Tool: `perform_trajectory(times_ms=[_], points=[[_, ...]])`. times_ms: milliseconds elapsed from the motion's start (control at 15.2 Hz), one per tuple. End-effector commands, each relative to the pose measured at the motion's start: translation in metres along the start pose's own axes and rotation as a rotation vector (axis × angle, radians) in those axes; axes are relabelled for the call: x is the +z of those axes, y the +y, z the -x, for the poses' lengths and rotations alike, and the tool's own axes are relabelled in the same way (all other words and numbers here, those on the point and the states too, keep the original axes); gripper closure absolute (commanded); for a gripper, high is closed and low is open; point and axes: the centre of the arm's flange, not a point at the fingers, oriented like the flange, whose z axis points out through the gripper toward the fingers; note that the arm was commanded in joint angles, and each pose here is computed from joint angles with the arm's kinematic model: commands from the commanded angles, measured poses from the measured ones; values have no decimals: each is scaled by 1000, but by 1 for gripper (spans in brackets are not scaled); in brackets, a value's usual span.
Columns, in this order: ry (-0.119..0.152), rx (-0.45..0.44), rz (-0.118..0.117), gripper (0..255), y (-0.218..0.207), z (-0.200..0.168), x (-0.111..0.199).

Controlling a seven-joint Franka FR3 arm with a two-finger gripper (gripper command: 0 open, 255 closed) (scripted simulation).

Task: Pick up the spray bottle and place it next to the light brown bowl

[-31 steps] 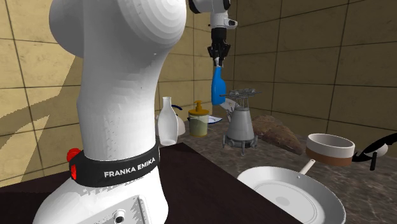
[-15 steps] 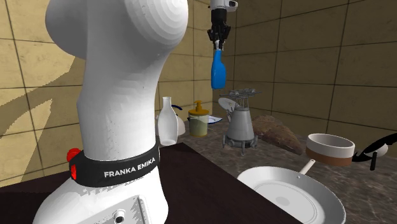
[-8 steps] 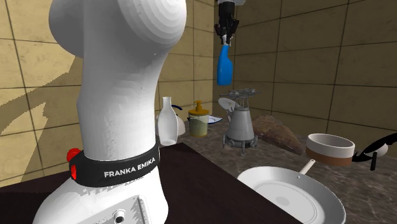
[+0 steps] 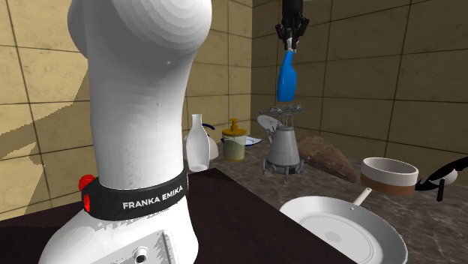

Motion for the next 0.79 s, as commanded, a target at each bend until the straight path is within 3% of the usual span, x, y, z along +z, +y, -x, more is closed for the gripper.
perform_trajectory(times_ms=[0,726], points=[[0,-1,0,255,29,-3,0],[0,-1,0,255,170,-34,0]])
